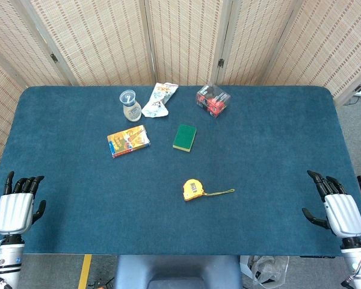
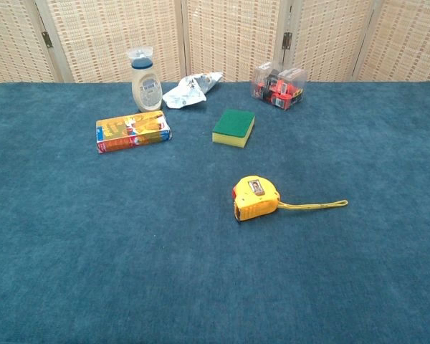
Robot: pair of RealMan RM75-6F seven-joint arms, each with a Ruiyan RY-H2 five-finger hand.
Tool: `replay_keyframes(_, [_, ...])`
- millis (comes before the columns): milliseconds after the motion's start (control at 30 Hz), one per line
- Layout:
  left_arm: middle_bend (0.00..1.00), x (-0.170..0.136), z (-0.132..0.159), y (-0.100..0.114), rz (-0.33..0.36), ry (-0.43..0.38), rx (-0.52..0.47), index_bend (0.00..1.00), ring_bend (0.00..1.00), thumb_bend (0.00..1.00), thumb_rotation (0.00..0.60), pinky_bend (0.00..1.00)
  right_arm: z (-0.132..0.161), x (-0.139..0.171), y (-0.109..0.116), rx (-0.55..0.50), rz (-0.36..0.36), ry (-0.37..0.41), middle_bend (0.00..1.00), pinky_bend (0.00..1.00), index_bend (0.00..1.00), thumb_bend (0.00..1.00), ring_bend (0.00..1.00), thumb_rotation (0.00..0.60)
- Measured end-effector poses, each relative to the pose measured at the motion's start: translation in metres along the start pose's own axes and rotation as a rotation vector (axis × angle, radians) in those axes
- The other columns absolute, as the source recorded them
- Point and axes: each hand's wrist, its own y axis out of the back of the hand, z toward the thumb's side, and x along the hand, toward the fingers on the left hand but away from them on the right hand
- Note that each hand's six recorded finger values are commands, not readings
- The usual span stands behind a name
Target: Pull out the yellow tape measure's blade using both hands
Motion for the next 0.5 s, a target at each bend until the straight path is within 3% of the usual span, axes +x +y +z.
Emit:
replay_keyframes(300, [0.3, 0.002, 0.003, 0.0, 0.0, -0.01, -0.007, 0.23, 0.24, 0.4, 0.6, 0.02, 0.004, -0.002, -0.002, -0.006, 0.01, 0.015, 0.16, 0.13, 0.05, 0.3, 0.2, 0.6])
replay_keyframes(500, [0.3, 0.0, 0.002, 0.002, 0.007, -0.009, -0.018, 0.23, 0.24, 0.4, 0.6, 0.02, 0.018, -0.009, -0.005, -0.007, 0.027, 0.066, 0.16, 0.13, 0.05, 0.3, 0.2, 0.6])
